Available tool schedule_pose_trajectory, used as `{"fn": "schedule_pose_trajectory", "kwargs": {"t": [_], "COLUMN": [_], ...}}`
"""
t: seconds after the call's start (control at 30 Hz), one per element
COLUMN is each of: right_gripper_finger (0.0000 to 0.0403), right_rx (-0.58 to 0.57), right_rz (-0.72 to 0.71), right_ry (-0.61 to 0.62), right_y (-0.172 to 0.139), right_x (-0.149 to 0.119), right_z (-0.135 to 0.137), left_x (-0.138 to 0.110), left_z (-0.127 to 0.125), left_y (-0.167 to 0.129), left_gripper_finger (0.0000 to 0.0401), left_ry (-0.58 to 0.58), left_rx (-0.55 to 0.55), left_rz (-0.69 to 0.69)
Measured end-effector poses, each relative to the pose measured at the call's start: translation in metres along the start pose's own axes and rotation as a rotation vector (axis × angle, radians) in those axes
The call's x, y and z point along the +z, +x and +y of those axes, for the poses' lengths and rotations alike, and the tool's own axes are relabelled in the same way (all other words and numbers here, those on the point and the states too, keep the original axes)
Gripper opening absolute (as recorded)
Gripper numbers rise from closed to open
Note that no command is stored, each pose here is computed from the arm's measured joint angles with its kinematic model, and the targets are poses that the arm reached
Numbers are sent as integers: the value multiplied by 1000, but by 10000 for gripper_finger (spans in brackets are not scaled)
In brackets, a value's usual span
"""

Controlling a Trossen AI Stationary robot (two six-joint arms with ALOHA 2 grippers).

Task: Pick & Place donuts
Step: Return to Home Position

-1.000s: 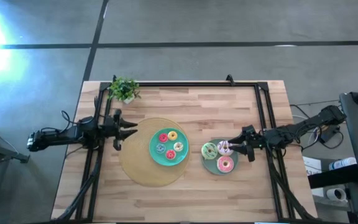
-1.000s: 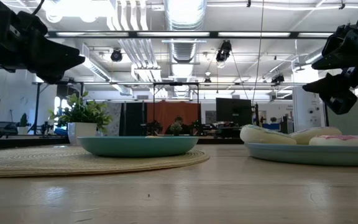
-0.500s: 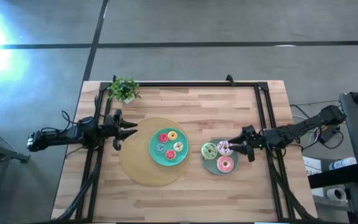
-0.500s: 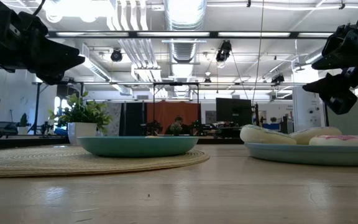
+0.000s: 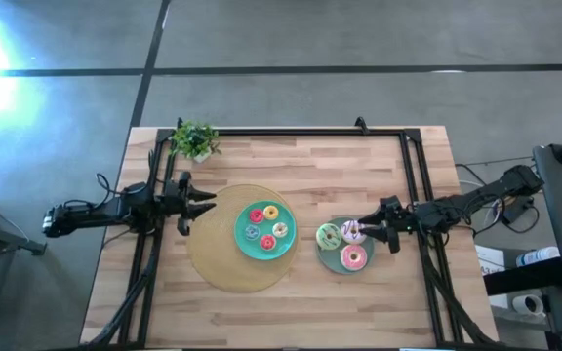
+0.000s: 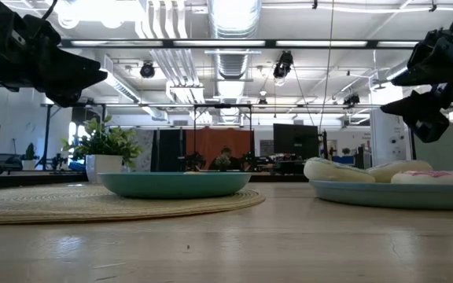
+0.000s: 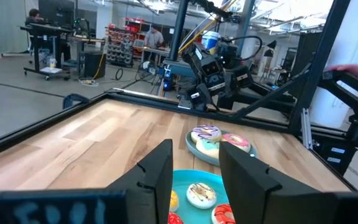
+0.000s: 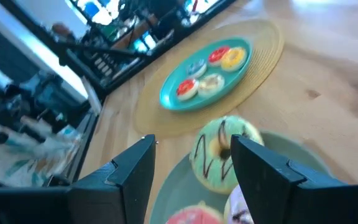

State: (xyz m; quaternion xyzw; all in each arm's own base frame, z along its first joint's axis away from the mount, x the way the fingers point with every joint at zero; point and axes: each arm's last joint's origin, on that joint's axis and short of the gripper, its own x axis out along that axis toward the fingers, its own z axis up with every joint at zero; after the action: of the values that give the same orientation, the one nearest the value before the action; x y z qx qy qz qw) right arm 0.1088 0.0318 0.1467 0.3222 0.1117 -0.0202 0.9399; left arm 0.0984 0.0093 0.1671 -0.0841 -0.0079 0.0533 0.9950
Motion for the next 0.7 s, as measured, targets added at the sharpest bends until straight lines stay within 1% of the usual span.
{"fn": "schedule_pose_trajectory", "kwargs": {"t": [0.07,0.13,0.2,0.3,0.4,0.47,0.6,0.67,0.7], "right_gripper_finger": [201,201,201,201,201,201,201,201,201], "right_rx": [-8,1,19,10,-4,16,136,150,128], "right_rz": [-53,-117,-173,-242,-304,-316,-295,-252,-225], "right_ry": [1,-41,-141,-311,-424,-496,-630,-642,-625], "right_y": [0,-2,-5,-9,-14,-16,-18,-18,-18], "right_x": [3,8,14,21,27,29,31,29,28], "right_z": [1,3,5,4,4,3,1,-3,-6], "left_x": [0,0,0,0,0,0,0,0,0], "left_z": [0,0,0,0,0,0,0,0,0], "left_y": [0,0,0,0,0,0,0,0,0], "left_gripper_finger": [105,105,105,105,105,105,105,105,105], "left_ry": [0,0,0,0,0,0,0,0,0], "left_rx": [0,0,0,0,0,0,0,0,0], "left_rz": [0,0,0,0,0,0,0,0,0]}}
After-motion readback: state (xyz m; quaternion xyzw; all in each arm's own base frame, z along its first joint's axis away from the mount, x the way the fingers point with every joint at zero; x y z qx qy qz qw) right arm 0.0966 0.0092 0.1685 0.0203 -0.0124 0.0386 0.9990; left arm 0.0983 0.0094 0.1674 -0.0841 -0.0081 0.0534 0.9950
